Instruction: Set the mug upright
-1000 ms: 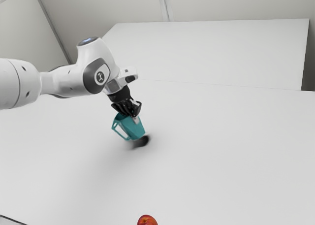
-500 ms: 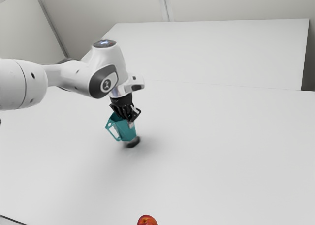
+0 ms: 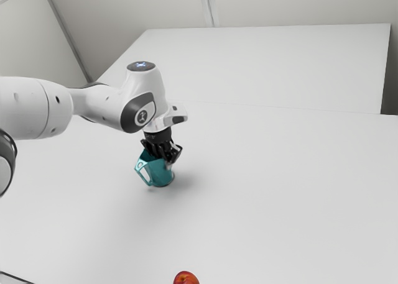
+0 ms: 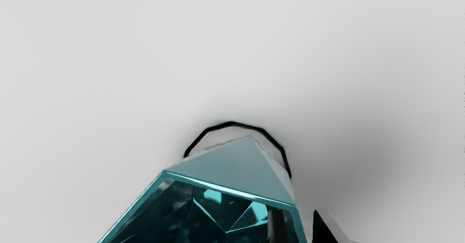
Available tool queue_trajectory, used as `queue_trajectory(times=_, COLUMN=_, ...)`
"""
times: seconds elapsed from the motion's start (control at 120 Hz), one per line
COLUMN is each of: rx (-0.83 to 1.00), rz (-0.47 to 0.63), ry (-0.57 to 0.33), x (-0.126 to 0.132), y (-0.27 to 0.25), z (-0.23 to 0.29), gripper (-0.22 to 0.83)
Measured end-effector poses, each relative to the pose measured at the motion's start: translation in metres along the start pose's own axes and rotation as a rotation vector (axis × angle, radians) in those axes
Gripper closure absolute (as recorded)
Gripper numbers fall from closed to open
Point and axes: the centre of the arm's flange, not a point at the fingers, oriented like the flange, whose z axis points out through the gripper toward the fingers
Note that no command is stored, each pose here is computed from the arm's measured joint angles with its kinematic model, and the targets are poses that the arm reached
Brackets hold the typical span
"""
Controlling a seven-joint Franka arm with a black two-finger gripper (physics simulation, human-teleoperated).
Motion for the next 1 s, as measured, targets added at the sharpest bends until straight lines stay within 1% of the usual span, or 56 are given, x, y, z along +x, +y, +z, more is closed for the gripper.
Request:
queue_trajectory(times=0.075, rx=-0.001, rz=-0.005, ry=0.002, x=0.0, y=0.0, z=-0.001, gripper=0.41)
queue_trajectory(times=0.15, rx=0.004, rz=-0.003, ry=0.008, x=0.0, y=-0.001, z=-0.005, gripper=0.29)
queue_trajectory(times=0.233, rx=0.007, rz=-0.002, ry=0.026, x=-0.001, y=-0.001, z=-0.016, gripper=0.19)
queue_trajectory(times=0.333, rx=0.007, rz=0.002, ry=0.06, x=-0.004, y=-0.002, z=-0.038, gripper=0.12)
queue_trajectory(times=0.508, rx=0.013, rz=-0.005, ry=0.109, x=-0.003, y=-0.013, z=-0.076, gripper=0.05)
queue_trajectory(times=0.692, rx=0.023, rz=-0.012, ry=0.185, x=0.011, y=-0.032, z=-0.155, gripper=0.02)
queue_trajectory(times=0.792, rx=0.031, rz=-0.023, ry=0.205, x=0.013, y=-0.046, z=-0.197, gripper=0.01)
queue_trajectory(times=0.9, rx=0.041, rz=-0.05, ry=0.226, x=0.01, y=-0.068, z=-0.248, gripper=0.01)
queue_trajectory(times=1.0, rx=0.063, rz=-0.068, ry=0.225, x=0.001, y=-0.083, z=-0.281, gripper=0.01)
